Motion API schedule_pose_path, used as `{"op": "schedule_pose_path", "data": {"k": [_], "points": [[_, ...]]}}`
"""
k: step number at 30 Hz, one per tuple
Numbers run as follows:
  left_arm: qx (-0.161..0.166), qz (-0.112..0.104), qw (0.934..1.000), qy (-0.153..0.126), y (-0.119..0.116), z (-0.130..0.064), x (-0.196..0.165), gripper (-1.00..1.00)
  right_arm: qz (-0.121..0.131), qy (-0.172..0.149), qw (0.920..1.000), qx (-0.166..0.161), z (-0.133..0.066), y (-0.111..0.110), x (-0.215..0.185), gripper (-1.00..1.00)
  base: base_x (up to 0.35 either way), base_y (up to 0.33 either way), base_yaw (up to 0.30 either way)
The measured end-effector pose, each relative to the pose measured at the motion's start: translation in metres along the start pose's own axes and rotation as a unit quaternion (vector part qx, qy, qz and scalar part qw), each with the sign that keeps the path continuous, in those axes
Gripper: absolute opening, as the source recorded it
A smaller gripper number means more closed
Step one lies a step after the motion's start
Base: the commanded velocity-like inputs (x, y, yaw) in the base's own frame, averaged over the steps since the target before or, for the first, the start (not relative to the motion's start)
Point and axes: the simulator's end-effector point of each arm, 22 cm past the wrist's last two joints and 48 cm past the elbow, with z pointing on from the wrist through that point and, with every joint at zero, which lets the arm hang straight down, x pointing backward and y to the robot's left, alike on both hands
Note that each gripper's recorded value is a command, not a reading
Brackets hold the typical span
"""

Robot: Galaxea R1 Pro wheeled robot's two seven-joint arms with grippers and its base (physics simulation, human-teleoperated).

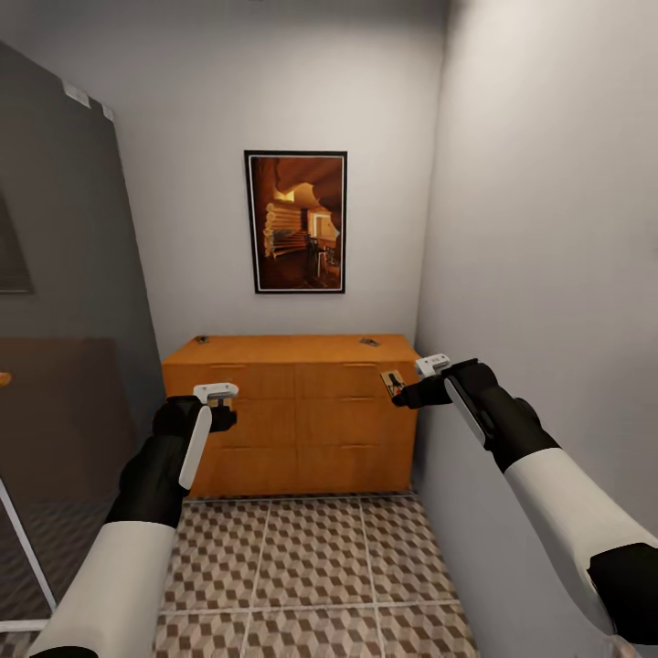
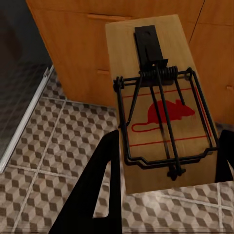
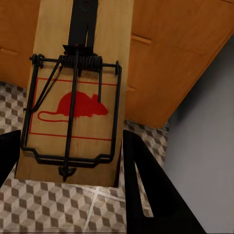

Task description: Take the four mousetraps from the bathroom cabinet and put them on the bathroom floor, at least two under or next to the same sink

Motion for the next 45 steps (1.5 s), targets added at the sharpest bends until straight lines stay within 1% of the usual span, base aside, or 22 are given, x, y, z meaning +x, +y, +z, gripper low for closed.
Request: {"op": "schedule_pose_path", "data": {"k": [10, 15, 18, 21, 22, 24, 25, 28, 32, 35, 40, 44, 45], "points": [[0.001, 0.0, 1.0, 0.003, -0.001, 0.001, 0.002, -1.0, 0.0, 0.001, 1.0, 0.0, 0.0, 0.0, 0.0, -1.0, -0.243, 0.0, 0.0], [0.001, -0.001, 1.0, 0.004, 0.0, 0.002, 0.003, -1.0, 0.0, 0.001, 1.0, 0.0, 0.0, 0.0, 0.001, -1.0, -0.089, 0.0, 0.0], [0.0, -0.002, 1.0, -0.004, 0.003, 0.002, -0.002, -1.0, 0.0, 0.001, 1.0, -0.001, 0.0, 0.001, 0.001, -1.0, -0.025, 0.0, 0.0], [0.004, -0.011, 0.9992, -0.037, 0.006, 0.002, -0.018, -1.0, 0.0, 0.001, 1.0, -0.001, 0.0, 0.001, 0.0, -1.0, -0.01, 0.0, 0.0], [0.01, -0.016, 0.9979, -0.062, 0.007, 0.001, -0.029, -1.0, 0.0, 0.001, 1.0, -0.001, 0.0, 0.001, 0.0, -1.0, -0.006, 0.0, 0.0], [0.018, -0.021, 0.9957, -0.088, 0.007, 0.001, -0.04, -1.0, 0.0, 0.001, 1.0, -0.001, 0.0, 0.002, 0.001, -1.0, -0.004, 0.0, 0.0], [0.029, -0.023, 0.9934, -0.108, 0.007, 0.0, -0.048, -1.0, 0.0, 0.001, 1.0, -0.001, 0.0, 0.002, 0.001, -1.0, -0.002, 0.0, 0.0], [0.049, -0.021, 0.9901, -0.13, 0.005, 0.001, -0.056, -1.0, 0.0, 0.001, 1.0, -0.002, 0.0, 0.002, 0.001, -1.0, -0.001, 0.0, 0.0], [0.06, -0.018, 0.989, -0.134, 0.005, 0.006, -0.054, -1.0, -0.001, 0.001, 1.0, -0.001, 0.0, 0.002, 0.001, -1.0, 0.0, 0.0, 0.109], [0.06, -0.016, 0.9893, -0.132, 0.007, 0.012, -0.045, -1.0, -0.001, 0.001, 1.0, 0.0, 0.0, 0.001, 0.001, -1.0, 0.0, 0.0, 0.221], [0.058, -0.016, 0.9888, -0.137, 0.011, 0.019, -0.034, -1.0, 0.0, 0.002, 1.0, 0.0, 0.0, 0.0, 0.002, -1.0, 0.0, 0.0, 0.259], [0.052, -0.013, 0.9907, -0.125, 0.018, 0.031, -0.018, -1.0, 0.0, 0.002, 1.0, -0.001, 0.001, 0.001, 0.002, -1.0, 0.0, 0.0, 0.272], [0.048, -0.012, 0.992, -0.116, 0.022, 0.037, -0.01, -1.0, 0.001, 0.003, 1.0, -0.001, 0.002, 0.002, 0.003, -1.0, 0.0, 0.0, 0.275]]}}
